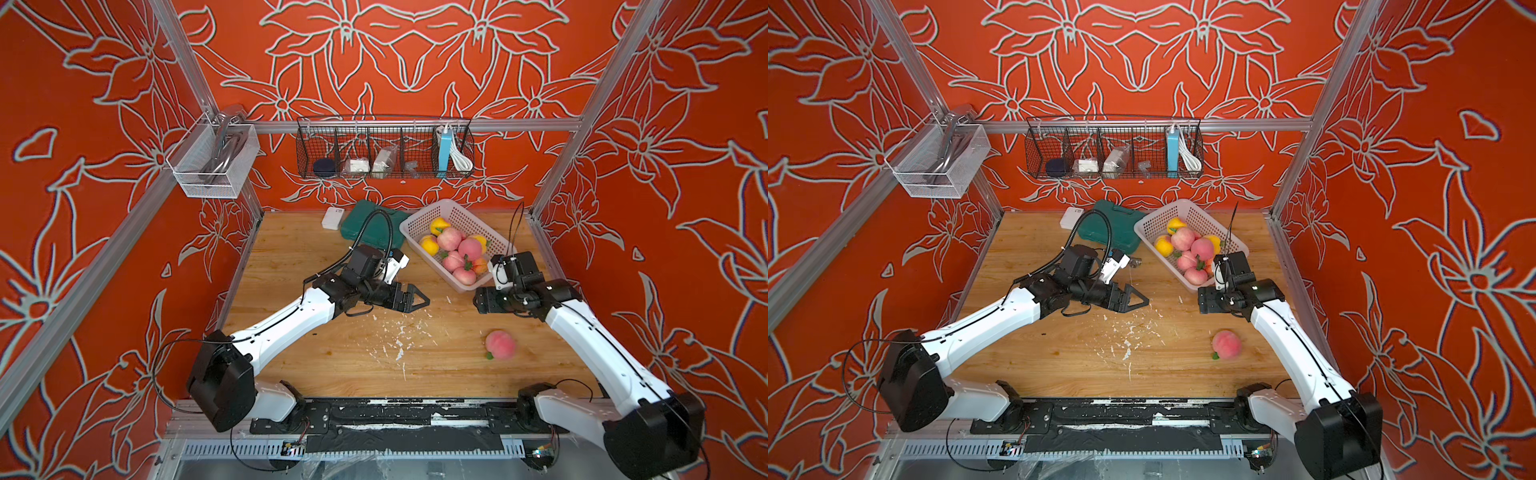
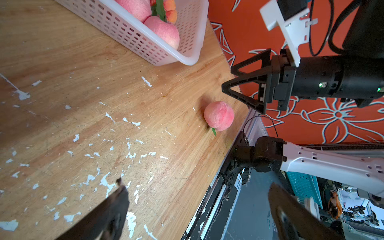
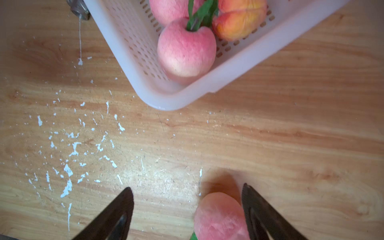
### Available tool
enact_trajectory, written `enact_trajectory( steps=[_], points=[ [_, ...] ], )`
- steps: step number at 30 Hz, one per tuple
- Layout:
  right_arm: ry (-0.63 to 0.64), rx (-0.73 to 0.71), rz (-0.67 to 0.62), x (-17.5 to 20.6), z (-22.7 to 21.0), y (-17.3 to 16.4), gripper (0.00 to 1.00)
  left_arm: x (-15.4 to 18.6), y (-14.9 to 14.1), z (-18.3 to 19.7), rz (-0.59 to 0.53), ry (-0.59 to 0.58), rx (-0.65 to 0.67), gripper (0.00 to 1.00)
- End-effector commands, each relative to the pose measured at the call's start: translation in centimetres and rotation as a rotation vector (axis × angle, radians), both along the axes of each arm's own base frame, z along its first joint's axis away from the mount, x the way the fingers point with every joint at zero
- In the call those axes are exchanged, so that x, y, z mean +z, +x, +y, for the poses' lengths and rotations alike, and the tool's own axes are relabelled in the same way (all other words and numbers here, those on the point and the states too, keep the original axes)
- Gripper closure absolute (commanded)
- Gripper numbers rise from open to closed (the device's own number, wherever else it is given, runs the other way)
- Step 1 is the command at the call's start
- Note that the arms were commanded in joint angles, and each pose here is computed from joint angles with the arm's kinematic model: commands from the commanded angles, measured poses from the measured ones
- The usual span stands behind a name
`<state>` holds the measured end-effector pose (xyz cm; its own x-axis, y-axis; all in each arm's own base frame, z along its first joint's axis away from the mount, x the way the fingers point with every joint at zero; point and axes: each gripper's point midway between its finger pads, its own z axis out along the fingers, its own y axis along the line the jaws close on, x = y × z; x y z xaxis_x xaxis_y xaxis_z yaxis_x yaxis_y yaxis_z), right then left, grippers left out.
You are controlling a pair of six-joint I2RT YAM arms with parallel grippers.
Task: Put the peaches into the basket
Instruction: Place the peach in the basket, then pick up the peach from the center of the board.
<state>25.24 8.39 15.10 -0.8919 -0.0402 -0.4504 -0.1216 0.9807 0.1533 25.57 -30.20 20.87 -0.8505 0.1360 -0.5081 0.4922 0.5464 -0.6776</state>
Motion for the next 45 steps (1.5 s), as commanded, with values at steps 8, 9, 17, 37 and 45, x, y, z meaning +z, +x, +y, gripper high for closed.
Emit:
enact_trajectory(
  steps=[8, 9, 17, 37, 45],
  points=[
    [0.084, -0.165, 0.116, -2.0, -0.4, -3.0, 0.09, 0.7, -2.2, -1.3, -0.026, -0.083, -0.060, 0.01],
    [0.095, -0.184, 0.118, -2.4, -0.4, -3.4, 0.08, 0.6, -2.2, -1.3, -0.024, -0.091, -0.059, 0.01],
    [0.005, -0.344, 0.095, -2.7, -4.0, -6.3, 0.01, 1.4, -2.9, -1.3, -0.045, -0.157, -0.061, 0.01],
    [0.000, -0.402, 0.273, -9.6, -3.9, -8.4, 0.01, 2.5, -4.6, -2.1, -0.027, -0.223, -0.133, 0.01],
    [0.034, -0.419, 0.264, -10.7, -3.6, -8.4, 0.05, 1.9, -4.5, -2.3, -0.016, -0.217, -0.132, 0.01]
  ],
)
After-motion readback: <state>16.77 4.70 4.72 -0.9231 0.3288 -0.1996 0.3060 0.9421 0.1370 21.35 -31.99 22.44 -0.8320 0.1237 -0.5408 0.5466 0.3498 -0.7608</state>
